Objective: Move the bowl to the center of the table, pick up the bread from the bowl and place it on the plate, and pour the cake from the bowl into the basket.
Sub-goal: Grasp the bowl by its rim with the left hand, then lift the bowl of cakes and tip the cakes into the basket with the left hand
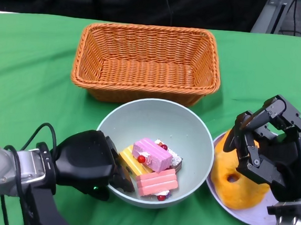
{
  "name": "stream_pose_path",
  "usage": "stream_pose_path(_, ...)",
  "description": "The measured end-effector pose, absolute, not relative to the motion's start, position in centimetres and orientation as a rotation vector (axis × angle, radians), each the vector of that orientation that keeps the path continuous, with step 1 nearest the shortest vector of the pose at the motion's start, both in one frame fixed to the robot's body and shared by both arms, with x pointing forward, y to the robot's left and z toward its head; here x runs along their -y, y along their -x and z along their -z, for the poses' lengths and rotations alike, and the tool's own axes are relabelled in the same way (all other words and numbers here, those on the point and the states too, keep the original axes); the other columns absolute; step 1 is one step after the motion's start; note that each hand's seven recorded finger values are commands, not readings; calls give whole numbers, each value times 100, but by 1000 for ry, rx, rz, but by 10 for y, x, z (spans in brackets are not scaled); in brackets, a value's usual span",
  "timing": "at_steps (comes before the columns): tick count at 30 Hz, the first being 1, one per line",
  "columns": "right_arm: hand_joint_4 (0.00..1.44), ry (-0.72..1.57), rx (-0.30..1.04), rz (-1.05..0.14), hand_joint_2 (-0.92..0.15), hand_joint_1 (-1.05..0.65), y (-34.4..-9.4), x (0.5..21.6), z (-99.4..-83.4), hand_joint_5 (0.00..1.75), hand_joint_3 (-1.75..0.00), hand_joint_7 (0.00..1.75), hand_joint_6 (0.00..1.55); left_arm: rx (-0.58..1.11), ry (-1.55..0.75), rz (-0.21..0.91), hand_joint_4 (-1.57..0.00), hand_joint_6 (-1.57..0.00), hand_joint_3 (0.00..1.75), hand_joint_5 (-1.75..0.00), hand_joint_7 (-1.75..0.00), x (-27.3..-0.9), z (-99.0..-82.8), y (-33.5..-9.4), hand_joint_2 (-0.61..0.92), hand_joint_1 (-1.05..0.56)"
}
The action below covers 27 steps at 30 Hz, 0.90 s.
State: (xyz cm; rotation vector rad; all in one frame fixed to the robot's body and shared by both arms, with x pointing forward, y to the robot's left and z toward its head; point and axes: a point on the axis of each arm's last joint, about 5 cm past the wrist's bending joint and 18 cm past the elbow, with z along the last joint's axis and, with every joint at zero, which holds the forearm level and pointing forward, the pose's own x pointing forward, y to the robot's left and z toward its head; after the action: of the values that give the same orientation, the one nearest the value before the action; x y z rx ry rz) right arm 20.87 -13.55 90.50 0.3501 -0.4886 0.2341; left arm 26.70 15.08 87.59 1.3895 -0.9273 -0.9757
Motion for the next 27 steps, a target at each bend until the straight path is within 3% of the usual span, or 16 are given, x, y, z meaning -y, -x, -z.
stream_pose_path(5,75,-353,488,-235,-64,-3,-209,135,-905,170,-103,140,67,962,-1309,941,-81,-122,0,-112,-3,-151,-868,-263,90,-35)
stream_pose_path(7,75,-352,488,-235,-63,-3,-209,135,-905,169,-103,140,67,975,-1288,928,-76,-125,0,-138,-4,-152,-865,-262,90,-34)
stream_pose_path(9,76,-353,488,-233,-63,-3,-209,135,-905,169,-103,139,67,994,-1270,910,-69,-122,0,-164,-20,-153,-861,-261,91,-31)
stream_pose_path(11,76,-353,488,-233,-64,-4,-209,135,-905,169,-102,139,67,1010,-1251,893,-67,-90,1,-172,-88,-154,-858,-260,92,-26)
stream_pose_path(12,76,-353,488,-233,-64,-4,-209,135,-905,169,-102,139,67,1014,-1242,885,-67,-82,1,-173,-106,-154,-857,-259,92,-25)
stream_pose_path(13,75,-353,488,-234,-64,-4,-209,135,-905,169,-102,139,67,1015,-1234,877,-66,-77,1,-174,-114,-154,-856,-259,92,-25)
stream_pose_path(17,76,-353,488,-234,-64,-4,-209,135,-905,169,-101,139,67,1029,-1221,867,-66,-75,0,-175,-117,-152,-856,-260,91,-28)
stream_pose_path(23,76,-355,483,-234,-64,-5,-209,135,-904,169,-99,138,67,1045,-1190,840,-68,-52,8,-175,-170,-153,-854,-259,92,-21)
stream_pose_path(27,77,-356,473,-232,-64,-5,-209,135,-902,169,-100,139,68,1055,-1144,828,-69,-49,10,-175,-174,-155,-854,-259,92,-20)
